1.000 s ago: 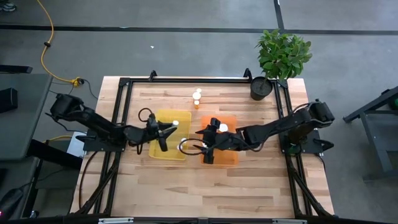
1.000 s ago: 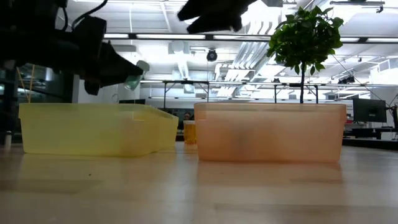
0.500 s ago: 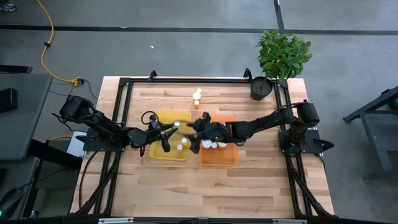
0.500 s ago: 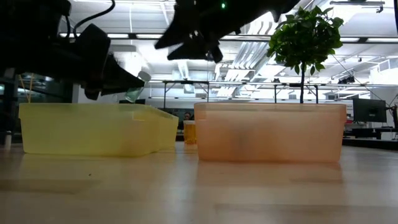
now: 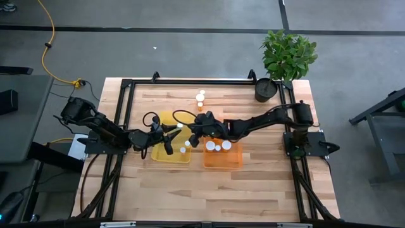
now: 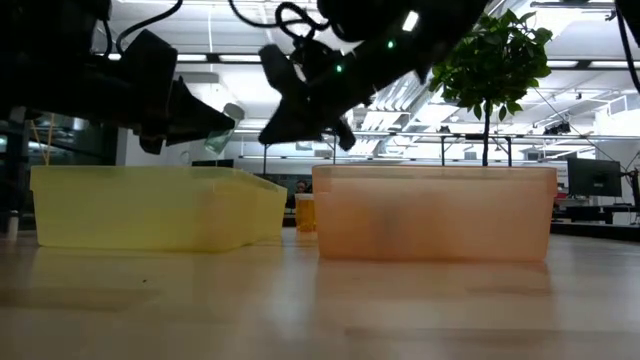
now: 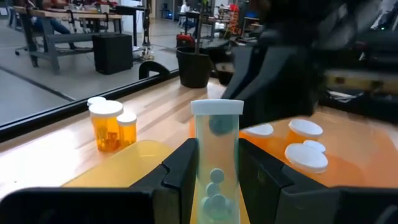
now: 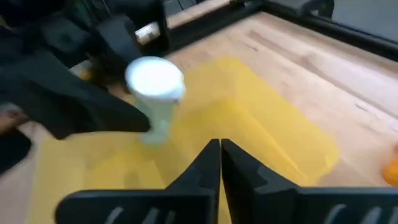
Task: Pick and place medicine bottles into bin by pill shape (circle, oval)
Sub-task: Put the blue bottle pill into the yellow bin
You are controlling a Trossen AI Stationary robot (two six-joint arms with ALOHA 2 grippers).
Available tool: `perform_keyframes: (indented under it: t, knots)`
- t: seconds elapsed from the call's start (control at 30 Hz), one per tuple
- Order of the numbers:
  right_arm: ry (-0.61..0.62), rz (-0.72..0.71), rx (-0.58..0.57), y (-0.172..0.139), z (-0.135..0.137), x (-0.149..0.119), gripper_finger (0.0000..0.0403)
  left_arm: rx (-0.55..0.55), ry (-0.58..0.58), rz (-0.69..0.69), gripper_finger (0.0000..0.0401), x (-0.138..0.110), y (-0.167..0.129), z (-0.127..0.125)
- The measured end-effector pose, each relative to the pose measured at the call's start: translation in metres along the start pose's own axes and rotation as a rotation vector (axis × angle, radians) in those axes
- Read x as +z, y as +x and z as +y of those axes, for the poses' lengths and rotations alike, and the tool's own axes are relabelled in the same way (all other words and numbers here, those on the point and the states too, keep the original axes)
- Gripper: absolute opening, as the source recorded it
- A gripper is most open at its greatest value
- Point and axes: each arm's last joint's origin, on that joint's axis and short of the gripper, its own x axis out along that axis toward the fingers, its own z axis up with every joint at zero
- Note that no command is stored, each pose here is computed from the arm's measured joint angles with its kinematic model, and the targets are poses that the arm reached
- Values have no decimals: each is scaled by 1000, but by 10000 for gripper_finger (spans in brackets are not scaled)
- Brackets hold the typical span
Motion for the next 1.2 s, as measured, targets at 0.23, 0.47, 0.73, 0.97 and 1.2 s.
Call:
perform_keyframes:
  t: [0.23, 0.47, 0.73, 0.97, 1.2]
  knots:
    - [44, -58, 43, 4, -3, 8, 2, -16, -6, -2, 91, 1, 0, -1]
    - [79, -75, 121, 4, -3, 13, 1, -54, -32, 2, 91, 2, 3, 2]
    - [102, -66, 163, 4, -2, 14, 0, -49, -50, 3, 91, 2, 5, 4]
    - [104, -65, 177, 4, -1, 14, 0, -49, -50, 3, 91, 2, 5, 4]
    - [103, -61, 199, 4, 0, 15, 0, -50, -54, -2, 91, 3, 5, 4]
